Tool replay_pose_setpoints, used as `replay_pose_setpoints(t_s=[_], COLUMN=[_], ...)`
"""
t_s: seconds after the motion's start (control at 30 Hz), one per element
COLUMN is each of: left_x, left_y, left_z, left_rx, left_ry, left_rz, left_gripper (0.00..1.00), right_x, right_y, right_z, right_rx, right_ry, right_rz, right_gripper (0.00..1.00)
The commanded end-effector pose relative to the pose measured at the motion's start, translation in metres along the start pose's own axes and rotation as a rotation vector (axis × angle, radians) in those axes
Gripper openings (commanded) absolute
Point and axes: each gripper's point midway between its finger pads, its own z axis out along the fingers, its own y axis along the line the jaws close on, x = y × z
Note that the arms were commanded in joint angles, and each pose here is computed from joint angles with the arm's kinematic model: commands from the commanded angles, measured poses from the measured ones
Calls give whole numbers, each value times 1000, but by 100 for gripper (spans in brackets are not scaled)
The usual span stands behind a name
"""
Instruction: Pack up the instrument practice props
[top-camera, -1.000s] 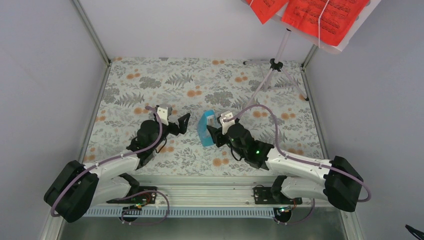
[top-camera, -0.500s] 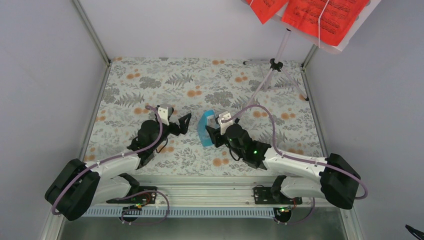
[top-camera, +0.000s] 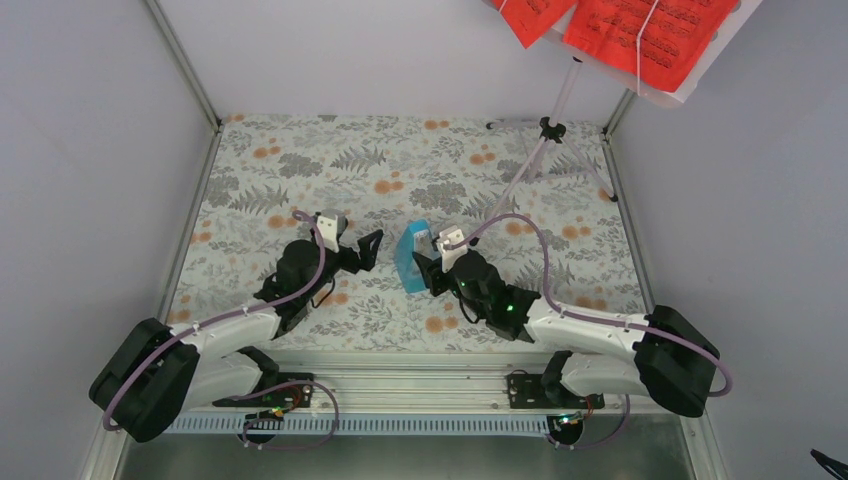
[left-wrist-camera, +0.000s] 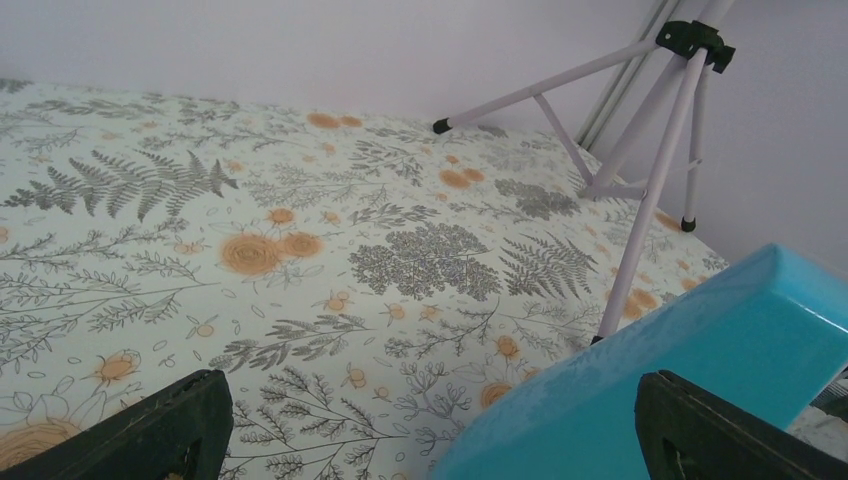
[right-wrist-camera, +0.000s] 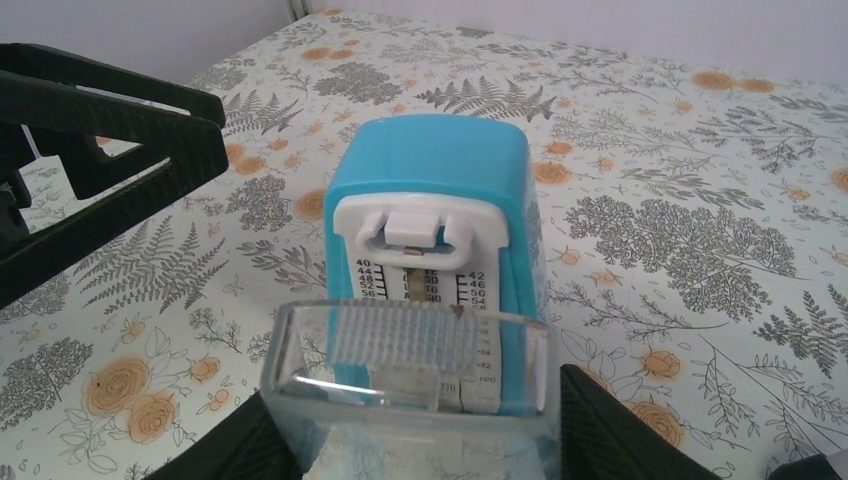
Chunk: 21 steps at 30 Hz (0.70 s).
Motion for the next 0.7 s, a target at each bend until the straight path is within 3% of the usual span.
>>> replay_pose_setpoints(t_s=[0.0, 0.67], left_x=[-5, 5], left_y=[-5, -2], left_z=[-3, -3], left_rx=[18, 8], left_ry=[-14, 15], left_rz=[5, -19], left_gripper=[100, 100], right_x=[5, 22], right_y=[-5, -1], right_z=[0, 9], right_rx=[29, 13], right_ry=[-18, 33], right_rz=[-22, -22], right_gripper=[49, 52])
